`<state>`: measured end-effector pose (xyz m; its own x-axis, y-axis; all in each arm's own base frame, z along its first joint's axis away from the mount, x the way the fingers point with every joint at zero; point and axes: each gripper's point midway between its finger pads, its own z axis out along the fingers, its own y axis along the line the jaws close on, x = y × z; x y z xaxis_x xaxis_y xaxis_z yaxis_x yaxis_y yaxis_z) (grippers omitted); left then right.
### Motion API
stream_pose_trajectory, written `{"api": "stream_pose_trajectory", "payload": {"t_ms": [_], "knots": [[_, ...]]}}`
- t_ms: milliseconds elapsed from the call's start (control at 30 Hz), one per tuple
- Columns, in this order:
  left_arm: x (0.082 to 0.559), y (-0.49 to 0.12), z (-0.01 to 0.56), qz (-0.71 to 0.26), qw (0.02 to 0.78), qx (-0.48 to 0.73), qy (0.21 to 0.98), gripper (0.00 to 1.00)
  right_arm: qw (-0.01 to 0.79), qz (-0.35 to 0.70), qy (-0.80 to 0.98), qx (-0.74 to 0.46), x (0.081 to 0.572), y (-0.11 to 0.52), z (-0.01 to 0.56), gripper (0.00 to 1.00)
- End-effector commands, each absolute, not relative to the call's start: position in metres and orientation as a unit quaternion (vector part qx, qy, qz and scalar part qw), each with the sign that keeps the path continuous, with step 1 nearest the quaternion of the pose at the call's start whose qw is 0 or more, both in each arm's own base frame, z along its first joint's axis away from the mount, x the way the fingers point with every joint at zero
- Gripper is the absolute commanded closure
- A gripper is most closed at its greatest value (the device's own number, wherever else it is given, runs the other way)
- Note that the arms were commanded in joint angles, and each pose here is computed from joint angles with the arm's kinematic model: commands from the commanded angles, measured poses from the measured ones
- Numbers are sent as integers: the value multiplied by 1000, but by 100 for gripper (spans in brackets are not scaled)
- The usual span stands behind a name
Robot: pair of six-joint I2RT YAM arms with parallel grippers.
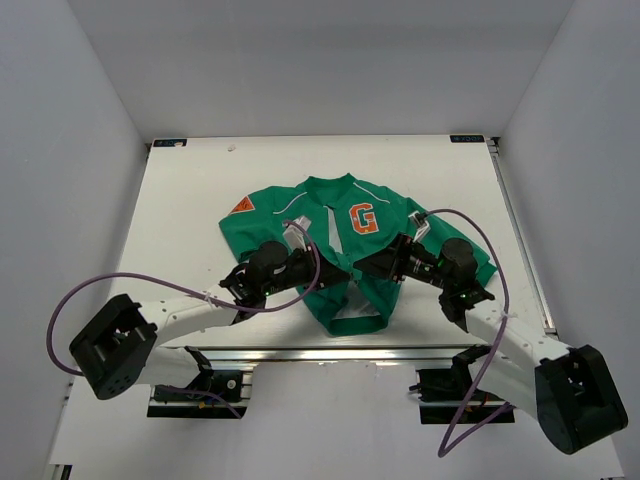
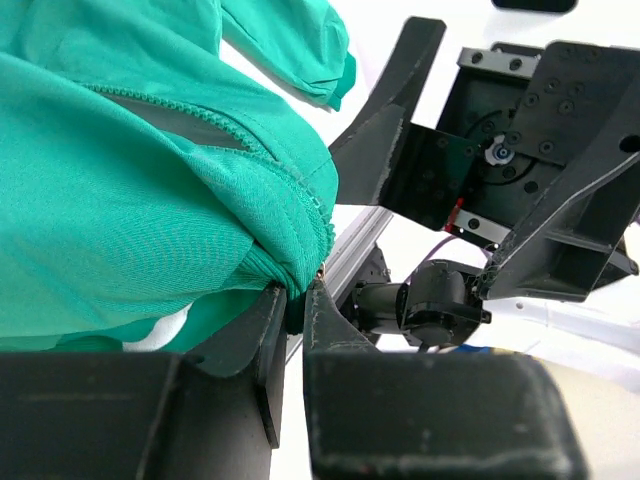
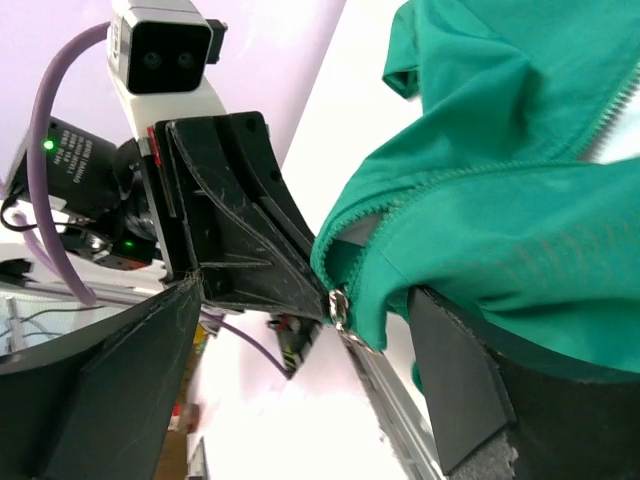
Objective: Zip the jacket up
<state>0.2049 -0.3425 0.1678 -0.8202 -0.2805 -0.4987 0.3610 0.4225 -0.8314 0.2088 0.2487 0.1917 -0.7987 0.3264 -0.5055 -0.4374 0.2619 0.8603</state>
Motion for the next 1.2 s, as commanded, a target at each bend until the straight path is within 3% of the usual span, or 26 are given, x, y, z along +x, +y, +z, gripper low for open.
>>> {"api": "stream_pose_trajectory", "payload": {"t_ms": [0,400,667,1167], "knots": [[202,-342,190,-567,307,16,764,100,330,580,744,-41,206,241,183,11],[201,-337,192,-570,315,11,759,100,309,586,746,-68,154,231,168,11],[199,-338,191,-572,309,13,760,100,297,608,730,-99,152,261,173,11],[196,-334,195,-576,312,11,755,100,353,601,714,-72,176,273,182,34]]}}
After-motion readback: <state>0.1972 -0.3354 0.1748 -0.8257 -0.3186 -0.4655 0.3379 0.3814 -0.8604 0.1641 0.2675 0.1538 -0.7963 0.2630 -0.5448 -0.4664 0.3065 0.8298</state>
